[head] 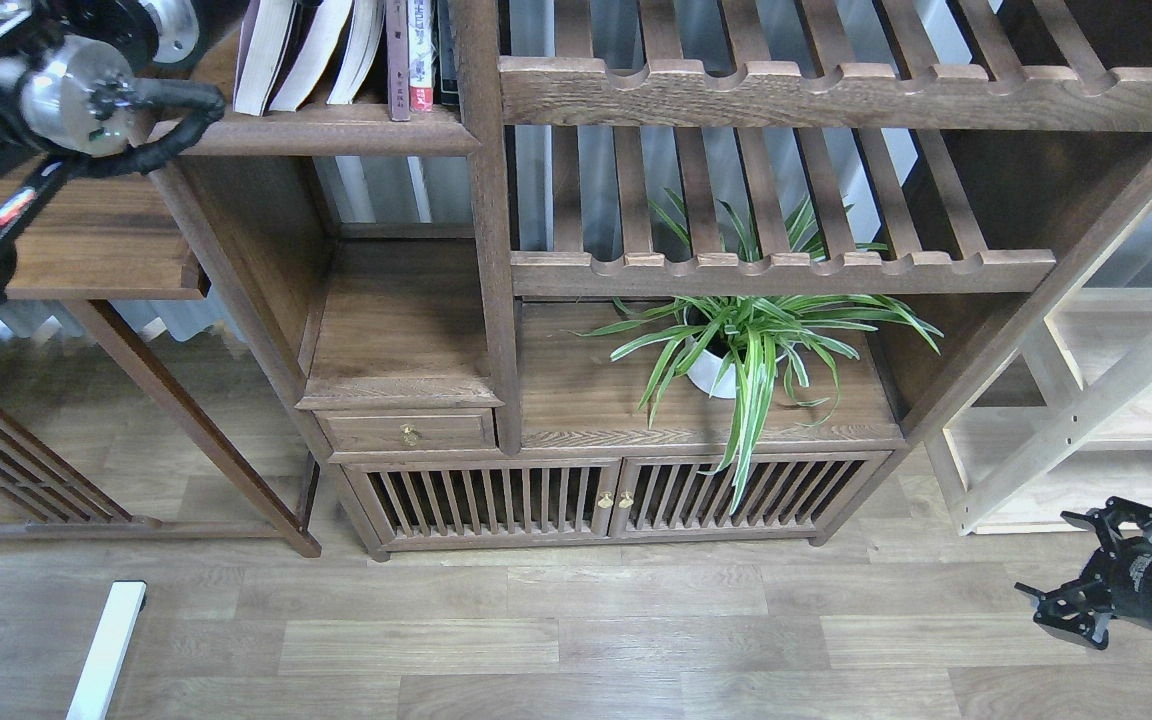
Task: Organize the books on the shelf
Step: 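Push the white book upright against the other books with the left gripper, then withdraw the left gripper down from the top shelf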
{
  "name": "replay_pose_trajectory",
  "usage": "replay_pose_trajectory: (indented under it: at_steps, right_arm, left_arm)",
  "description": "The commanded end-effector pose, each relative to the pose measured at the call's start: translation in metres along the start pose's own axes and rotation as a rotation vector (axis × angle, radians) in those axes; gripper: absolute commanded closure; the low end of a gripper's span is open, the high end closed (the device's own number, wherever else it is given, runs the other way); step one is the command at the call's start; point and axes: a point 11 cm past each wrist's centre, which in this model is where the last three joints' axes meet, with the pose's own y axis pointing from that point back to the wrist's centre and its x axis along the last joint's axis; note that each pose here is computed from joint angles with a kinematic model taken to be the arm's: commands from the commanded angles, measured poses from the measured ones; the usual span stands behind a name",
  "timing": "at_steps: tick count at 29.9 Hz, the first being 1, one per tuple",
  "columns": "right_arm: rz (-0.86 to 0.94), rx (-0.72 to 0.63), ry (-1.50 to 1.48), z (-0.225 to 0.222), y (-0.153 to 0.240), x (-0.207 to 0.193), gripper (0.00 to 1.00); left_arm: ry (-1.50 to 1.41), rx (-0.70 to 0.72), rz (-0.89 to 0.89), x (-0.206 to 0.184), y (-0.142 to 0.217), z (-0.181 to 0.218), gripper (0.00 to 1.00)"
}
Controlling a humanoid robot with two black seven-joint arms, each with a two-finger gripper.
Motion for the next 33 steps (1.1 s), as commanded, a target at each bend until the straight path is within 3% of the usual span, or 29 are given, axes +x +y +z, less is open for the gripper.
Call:
replay_pose_trajectory:
  at_steps: [1,11,24,33]
  right_arm:
    - [0.002,-0.003,0.001,0.001,0.001,0.001,0.00]
    - [0.004,-0.008,0.002,0.003,0.003,0.002,0.00]
    - [0.004,-0.029,0.005,0.012,0.007,0.000,0.00]
    - [0.003,-0.062,0.007,0.028,0.014,-0.008,0.00]
  left_arm:
    - [-0.021,0.015,-0.038,0.006,0.010,0.001,0.23]
    - [-0.116,0.085,-0.181,0.046,0.052,-0.011,0.22]
    - [-0.118,0.340,-0.441,0.062,0.102,-0.127,0.21]
    - [0.032,0.550,-0.538,0.053,0.152,-0.238,0.19]
